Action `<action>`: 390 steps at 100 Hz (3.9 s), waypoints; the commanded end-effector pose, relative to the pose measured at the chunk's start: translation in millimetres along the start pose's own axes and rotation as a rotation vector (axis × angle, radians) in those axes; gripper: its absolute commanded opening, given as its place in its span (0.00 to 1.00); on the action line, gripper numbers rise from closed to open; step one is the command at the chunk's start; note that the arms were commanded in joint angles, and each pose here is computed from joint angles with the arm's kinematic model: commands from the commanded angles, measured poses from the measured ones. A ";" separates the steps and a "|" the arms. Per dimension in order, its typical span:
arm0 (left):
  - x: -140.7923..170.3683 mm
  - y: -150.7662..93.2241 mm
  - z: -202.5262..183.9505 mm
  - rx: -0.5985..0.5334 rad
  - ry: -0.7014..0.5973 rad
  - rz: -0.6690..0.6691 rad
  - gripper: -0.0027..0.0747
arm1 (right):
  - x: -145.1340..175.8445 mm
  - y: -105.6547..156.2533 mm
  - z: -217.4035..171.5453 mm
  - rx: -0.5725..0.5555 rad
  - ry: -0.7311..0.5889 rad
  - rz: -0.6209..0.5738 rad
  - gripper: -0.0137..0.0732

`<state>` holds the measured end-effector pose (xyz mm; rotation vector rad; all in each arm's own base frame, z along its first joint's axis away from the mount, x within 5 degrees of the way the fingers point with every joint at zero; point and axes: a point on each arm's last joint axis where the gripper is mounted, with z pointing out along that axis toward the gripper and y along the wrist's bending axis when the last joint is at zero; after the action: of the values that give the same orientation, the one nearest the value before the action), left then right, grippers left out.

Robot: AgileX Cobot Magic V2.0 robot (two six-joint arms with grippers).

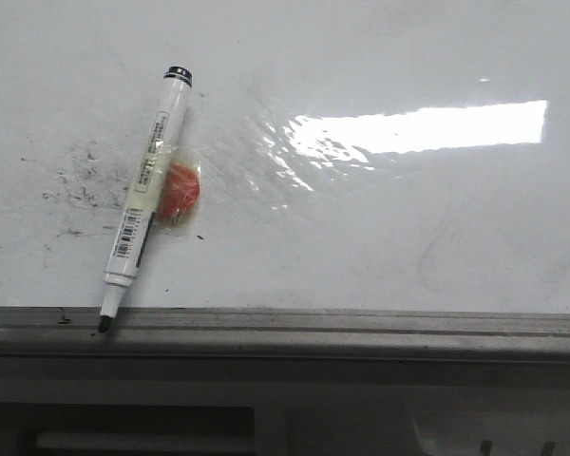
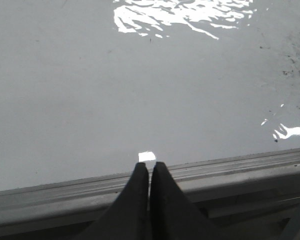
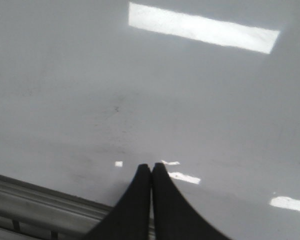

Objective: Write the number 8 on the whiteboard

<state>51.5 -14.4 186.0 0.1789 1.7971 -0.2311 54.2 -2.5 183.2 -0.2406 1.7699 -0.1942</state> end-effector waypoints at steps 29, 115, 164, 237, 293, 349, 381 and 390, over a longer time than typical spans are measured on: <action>6.5 0.6 1.8 0.000 -0.040 -0.010 0.01 | -1.9 0.3 -0.3 0.010 -0.066 0.003 0.08; -1.5 -0.1 1.1 0.011 -0.128 -0.051 0.01 | -26.8 -0.3 -5.5 0.016 -0.346 0.013 0.08; -37.1 -0.4 -8.7 0.135 -0.344 -0.742 0.01 | -66.5 -9.4 -24.3 -0.139 -0.384 0.703 0.08; -134.7 -44.3 55.3 0.333 0.336 -0.238 0.57 | -151.7 -26.2 -34.1 -0.190 -0.009 0.239 0.67; -119.3 -105.1 93.0 0.509 0.344 -0.157 0.57 | -154.7 -25.1 -23.9 -0.196 -0.008 0.256 0.67; -91.9 -116.2 135.4 0.397 0.391 -0.133 0.38 | -155.2 -19.5 -25.4 -0.276 -0.006 0.266 0.67; -98.4 -121.4 124.0 0.449 0.372 -0.122 0.01 | -156.8 -11.3 -29.9 -0.401 -0.022 0.129 0.67; -105.7 -125.9 109.9 0.516 0.347 -0.071 0.01 | -160.6 -5.2 -34.3 -0.499 -0.025 0.067 0.67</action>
<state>154.6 -163.0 246.8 0.5210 2.1873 -0.7274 52.7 29.0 325.8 -0.4522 1.8655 0.2708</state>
